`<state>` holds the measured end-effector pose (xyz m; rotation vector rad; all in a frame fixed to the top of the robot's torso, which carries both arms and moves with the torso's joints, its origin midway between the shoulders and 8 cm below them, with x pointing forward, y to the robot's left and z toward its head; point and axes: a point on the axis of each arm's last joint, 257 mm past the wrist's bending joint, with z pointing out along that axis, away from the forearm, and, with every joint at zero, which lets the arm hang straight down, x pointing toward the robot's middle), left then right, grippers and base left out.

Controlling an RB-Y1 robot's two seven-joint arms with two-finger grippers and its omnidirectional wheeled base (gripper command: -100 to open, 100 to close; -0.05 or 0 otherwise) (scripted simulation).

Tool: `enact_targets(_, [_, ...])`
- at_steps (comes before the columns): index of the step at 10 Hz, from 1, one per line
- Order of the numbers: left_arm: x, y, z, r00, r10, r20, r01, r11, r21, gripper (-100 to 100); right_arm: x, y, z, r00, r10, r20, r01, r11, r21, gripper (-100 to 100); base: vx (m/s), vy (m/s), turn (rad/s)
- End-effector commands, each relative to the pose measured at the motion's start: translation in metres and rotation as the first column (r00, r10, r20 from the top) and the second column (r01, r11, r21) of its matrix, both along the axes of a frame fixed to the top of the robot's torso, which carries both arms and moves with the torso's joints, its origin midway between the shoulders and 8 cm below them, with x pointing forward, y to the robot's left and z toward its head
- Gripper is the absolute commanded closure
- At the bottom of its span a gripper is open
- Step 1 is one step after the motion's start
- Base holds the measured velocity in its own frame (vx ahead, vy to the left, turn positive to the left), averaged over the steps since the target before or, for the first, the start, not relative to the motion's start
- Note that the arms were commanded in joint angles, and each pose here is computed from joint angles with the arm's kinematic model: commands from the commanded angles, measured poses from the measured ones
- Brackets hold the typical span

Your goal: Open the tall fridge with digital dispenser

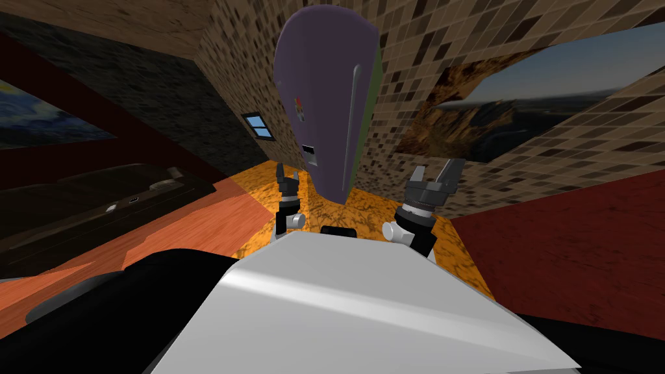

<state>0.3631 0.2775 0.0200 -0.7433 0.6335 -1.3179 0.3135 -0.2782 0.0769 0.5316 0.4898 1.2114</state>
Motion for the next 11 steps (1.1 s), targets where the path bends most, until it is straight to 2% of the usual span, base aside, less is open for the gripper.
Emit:
enact_targets(1, [0.0000,0.0000,0.0000,1.0000,0.000,0.000,0.000,1.0000,0.000,0,0.0000,0.0000,0.0000,1.000,0.000,0.000,0.000,1.000,0.000,0,0.000,0.000,0.000])
enact_targets(9, [-0.0001,0.0000,0.0002,1.0000,0.000,0.000,0.000,1.0000,0.000,0,-0.0001,0.0000,0.0001,1.000,0.000,0.000,0.000,1.000,0.000,0,0.000,0.000,0.000])
enact_targets(10, [0.0034,-0.0027,-0.0032,0.9998,-0.019,-0.010,0.019,0.9996,0.019,-100,-0.0001,0.0000,0.0001,1.000,0.000,0.000,0.000,1.000,0.000,0,0.010,-0.019,0.006])
enact_targets(11, [0.0067,-0.0042,-0.0065,0.9993,-0.033,-0.020,0.034,0.9990,0.029,-100,0.0000,0.0000,0.0000,1.000,0.000,0.000,0.000,1.000,0.000,0,0.011,-0.047,0.009])
